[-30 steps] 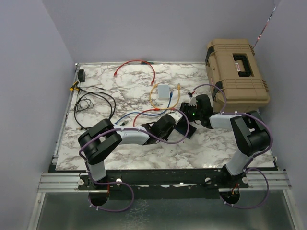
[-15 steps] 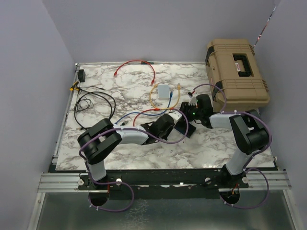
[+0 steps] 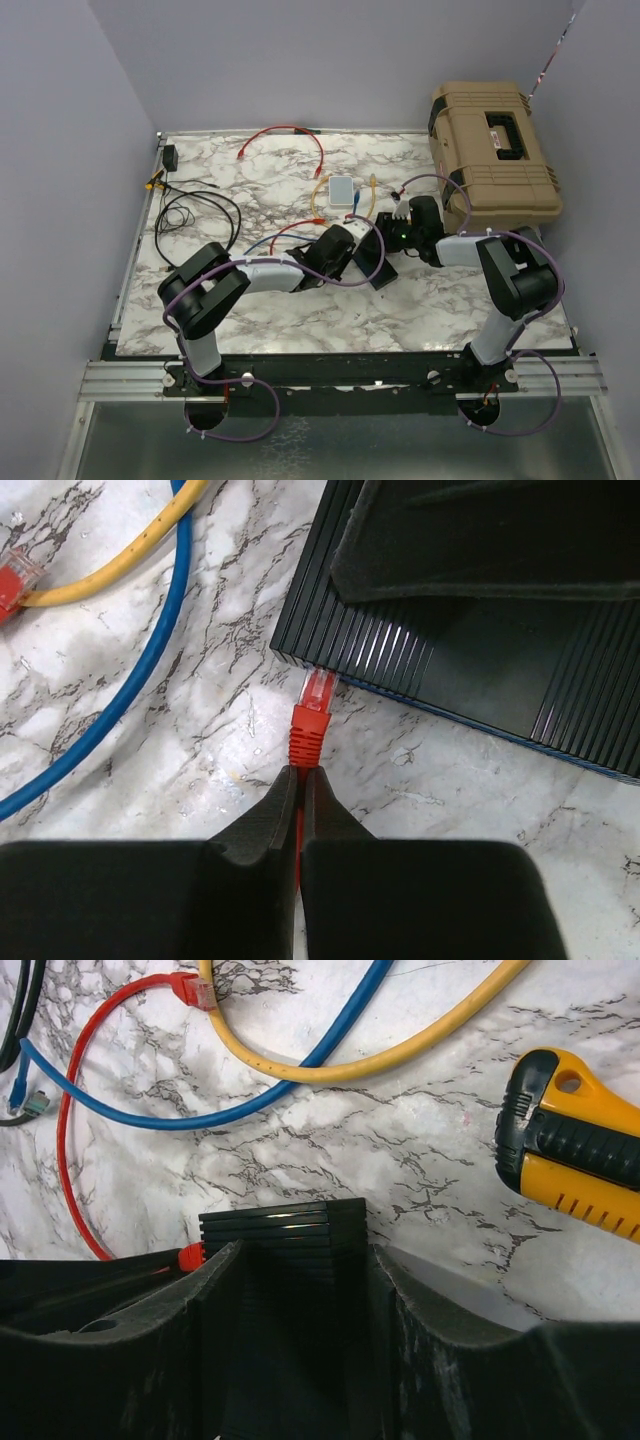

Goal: Insert the plug into the switch port
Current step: Insert the connector into the switch port.

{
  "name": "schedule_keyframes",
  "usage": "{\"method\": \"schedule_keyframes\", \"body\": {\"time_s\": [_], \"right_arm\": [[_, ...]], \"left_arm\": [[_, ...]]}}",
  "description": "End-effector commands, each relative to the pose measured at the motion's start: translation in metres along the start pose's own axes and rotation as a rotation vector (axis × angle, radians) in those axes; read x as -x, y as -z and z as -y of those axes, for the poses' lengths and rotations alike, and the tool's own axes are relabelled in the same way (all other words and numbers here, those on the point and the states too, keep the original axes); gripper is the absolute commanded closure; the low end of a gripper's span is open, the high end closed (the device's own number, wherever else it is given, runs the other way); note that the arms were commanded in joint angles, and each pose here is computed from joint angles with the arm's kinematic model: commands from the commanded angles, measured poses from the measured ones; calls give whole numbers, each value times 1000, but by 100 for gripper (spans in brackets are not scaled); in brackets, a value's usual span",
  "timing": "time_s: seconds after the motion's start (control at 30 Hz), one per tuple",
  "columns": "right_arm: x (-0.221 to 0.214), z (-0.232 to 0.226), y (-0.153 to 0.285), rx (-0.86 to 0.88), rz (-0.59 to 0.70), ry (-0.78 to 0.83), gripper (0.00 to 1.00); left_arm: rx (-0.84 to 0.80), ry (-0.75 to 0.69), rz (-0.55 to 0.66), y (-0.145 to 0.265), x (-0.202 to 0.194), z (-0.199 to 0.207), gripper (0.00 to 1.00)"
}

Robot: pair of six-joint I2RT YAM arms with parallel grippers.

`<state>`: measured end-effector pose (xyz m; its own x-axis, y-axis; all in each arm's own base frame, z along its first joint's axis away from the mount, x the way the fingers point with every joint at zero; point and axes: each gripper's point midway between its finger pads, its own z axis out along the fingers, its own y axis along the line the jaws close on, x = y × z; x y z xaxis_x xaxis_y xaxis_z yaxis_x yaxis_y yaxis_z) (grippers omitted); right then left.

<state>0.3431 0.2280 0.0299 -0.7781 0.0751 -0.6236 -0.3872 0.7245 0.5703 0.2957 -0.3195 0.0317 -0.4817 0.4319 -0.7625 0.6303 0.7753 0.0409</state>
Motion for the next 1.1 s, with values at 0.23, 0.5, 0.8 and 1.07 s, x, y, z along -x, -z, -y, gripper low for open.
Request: {"method": "schedule_keyframes", "body": {"time_s": [0.23,0.5,0.8,1.07], "right_arm": [[-114,-31,13,146,-409,-171,50],[-119,-43,11,183,-439,-136,50],[-124,-56,12,234,-465,-103,50],[-134,-78,13,321,-512,-63,51]], "left_arm": [[-255,-126,384,10,119,60,100],[-85,-55,418,8,139,31,100],[-46,-18,526,12,180,25,100],[-120,-25,609,15,200,40,100]]}}
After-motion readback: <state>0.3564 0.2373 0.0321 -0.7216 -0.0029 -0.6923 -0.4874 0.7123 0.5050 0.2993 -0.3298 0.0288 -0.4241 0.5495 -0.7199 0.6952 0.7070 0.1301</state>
